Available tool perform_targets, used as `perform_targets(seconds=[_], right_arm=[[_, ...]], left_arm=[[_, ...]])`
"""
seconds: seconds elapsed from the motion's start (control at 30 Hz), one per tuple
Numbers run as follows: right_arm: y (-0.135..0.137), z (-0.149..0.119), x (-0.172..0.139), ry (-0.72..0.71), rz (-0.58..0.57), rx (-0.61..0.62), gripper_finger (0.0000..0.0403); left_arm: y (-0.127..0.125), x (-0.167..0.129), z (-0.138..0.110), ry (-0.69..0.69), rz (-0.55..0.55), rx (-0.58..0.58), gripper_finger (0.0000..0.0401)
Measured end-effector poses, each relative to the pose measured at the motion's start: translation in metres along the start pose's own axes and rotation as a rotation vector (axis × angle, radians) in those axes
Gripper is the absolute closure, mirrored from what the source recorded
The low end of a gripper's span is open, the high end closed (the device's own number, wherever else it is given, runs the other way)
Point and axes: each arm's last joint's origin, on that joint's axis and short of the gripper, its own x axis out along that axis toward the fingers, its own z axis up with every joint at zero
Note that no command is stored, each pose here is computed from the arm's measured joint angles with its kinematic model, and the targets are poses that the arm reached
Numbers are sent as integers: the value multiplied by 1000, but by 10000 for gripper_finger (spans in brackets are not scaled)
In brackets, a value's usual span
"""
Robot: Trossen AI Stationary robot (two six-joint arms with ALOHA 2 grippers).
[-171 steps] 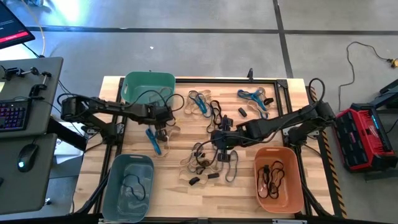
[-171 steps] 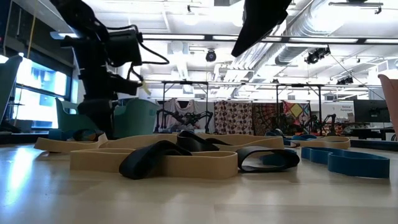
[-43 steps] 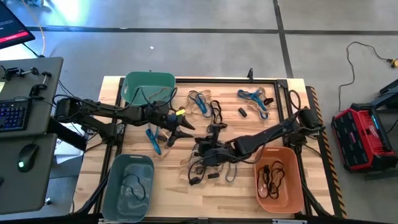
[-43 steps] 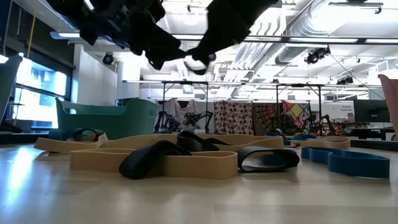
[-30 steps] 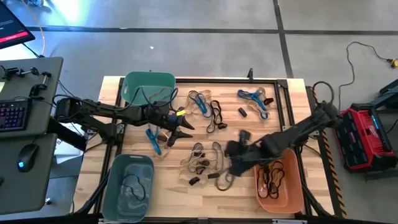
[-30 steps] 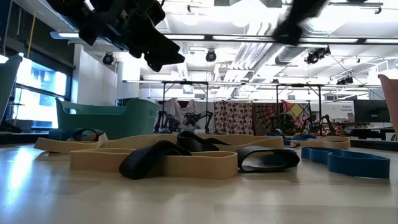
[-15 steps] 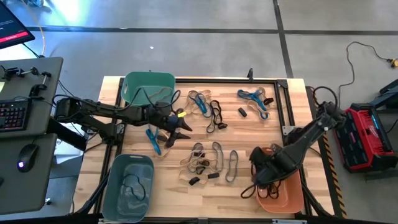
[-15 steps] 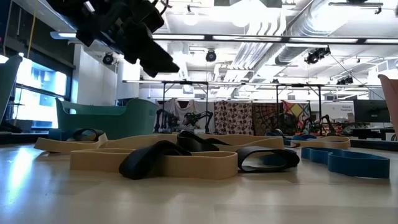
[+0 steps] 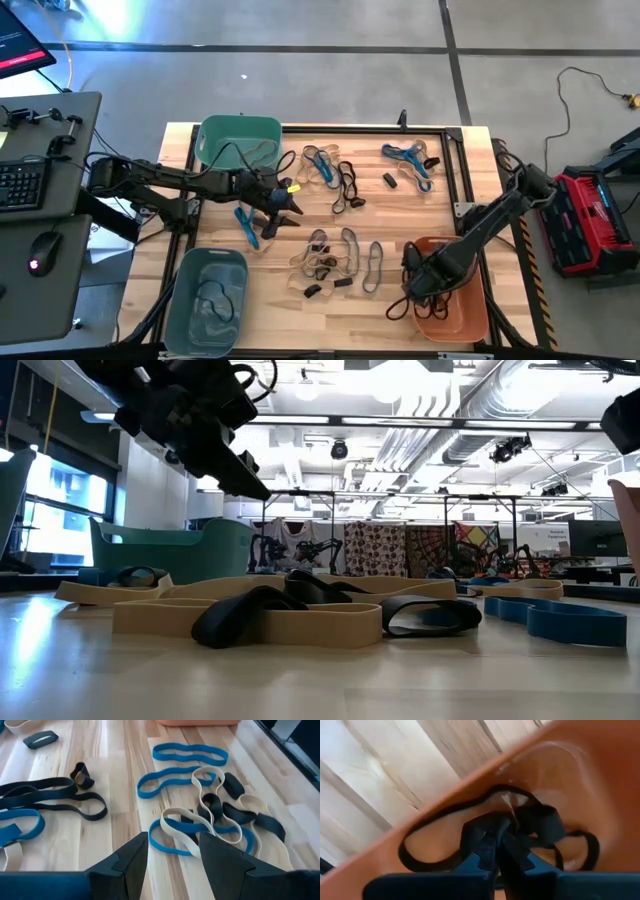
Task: Sort rubber bands into baskets
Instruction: Put the black rubber band into the orange bin
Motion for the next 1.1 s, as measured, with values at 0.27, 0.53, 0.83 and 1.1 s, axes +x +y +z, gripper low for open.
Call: perform_targets(seconds=[0.27,0.53,0.83,1.1], right_arm=[[0,-3,-23,18,-66,31,312],[4,-3,-66,-93,-101,27,246],[11,33,-103,-453,-54,-115,265],[-2,110,-78,-614,-17,-343,270]], left_arm=[[0,0,1,-5,9,-22,231],[-2,0,11,-103,28,-27,236],[-2,-2,25,-247,-8,-5,304],[0,1,26,-265,-2,4,353]])
